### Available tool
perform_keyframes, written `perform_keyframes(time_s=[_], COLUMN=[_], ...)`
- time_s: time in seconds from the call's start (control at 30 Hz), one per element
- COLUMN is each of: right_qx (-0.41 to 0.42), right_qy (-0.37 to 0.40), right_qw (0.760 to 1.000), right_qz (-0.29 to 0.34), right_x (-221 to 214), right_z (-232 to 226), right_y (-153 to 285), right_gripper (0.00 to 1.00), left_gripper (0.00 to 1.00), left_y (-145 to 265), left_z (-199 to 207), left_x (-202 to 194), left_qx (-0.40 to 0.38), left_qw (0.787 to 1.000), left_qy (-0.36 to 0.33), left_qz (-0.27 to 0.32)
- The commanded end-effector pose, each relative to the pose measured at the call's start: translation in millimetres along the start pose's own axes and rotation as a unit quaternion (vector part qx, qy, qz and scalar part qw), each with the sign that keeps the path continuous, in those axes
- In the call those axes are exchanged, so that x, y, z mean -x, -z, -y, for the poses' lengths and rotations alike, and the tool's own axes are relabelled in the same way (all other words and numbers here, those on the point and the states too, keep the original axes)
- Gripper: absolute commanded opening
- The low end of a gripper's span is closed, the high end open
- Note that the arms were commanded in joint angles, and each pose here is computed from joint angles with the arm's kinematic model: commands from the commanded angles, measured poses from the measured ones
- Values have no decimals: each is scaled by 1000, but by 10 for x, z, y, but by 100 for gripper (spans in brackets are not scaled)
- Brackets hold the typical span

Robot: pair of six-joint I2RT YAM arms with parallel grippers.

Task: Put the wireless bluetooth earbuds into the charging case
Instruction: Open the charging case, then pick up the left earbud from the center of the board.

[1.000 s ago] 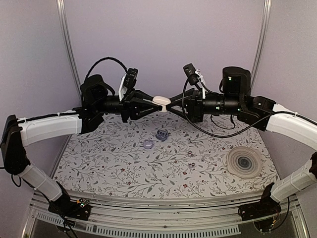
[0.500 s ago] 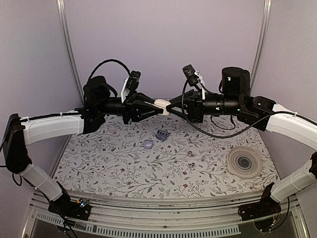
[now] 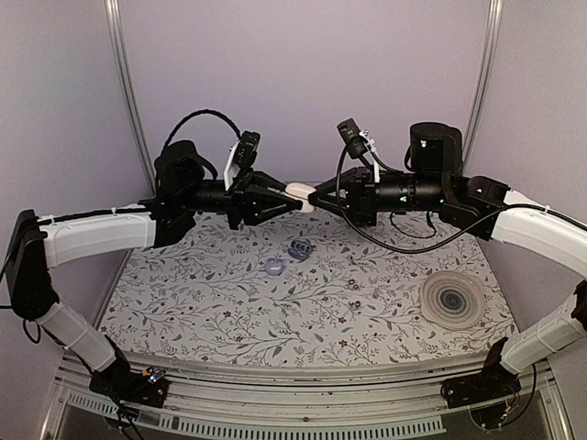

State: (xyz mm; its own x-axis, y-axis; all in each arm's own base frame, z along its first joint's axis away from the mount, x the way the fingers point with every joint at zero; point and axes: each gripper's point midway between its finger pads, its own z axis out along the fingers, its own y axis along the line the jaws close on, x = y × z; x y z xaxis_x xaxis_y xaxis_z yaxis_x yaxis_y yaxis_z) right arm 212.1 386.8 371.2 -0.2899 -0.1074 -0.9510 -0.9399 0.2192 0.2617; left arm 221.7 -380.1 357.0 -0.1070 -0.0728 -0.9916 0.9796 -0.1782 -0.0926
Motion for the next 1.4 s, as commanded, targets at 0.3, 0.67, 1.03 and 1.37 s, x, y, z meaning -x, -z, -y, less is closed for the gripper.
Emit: perform_keyframes(time_s=[0.3,0.67,1.03,1.37], right_qx=[42,-20,-30,-138], right_qy=[-151,-198,-171,-138], right_qw=[988,980,985,981], right_qz=[-7,-2,5,-21], right_x=[143,137,265,133], right_z=[-39,190,193,587], right_y=[-134,-109,-63,-17], right_gripper=[27,39,53,58], left_gripper=[0,0,0,0], left_y=[-131,-83,84,603], left_z=[315,394,48,-290], left_x=[-2,10,-210,-363], left_qx=[10,25,104,247], left_qw=[996,993,992,965], left_qy=[-94,-112,-68,-45], left_qz=[2,7,25,71])
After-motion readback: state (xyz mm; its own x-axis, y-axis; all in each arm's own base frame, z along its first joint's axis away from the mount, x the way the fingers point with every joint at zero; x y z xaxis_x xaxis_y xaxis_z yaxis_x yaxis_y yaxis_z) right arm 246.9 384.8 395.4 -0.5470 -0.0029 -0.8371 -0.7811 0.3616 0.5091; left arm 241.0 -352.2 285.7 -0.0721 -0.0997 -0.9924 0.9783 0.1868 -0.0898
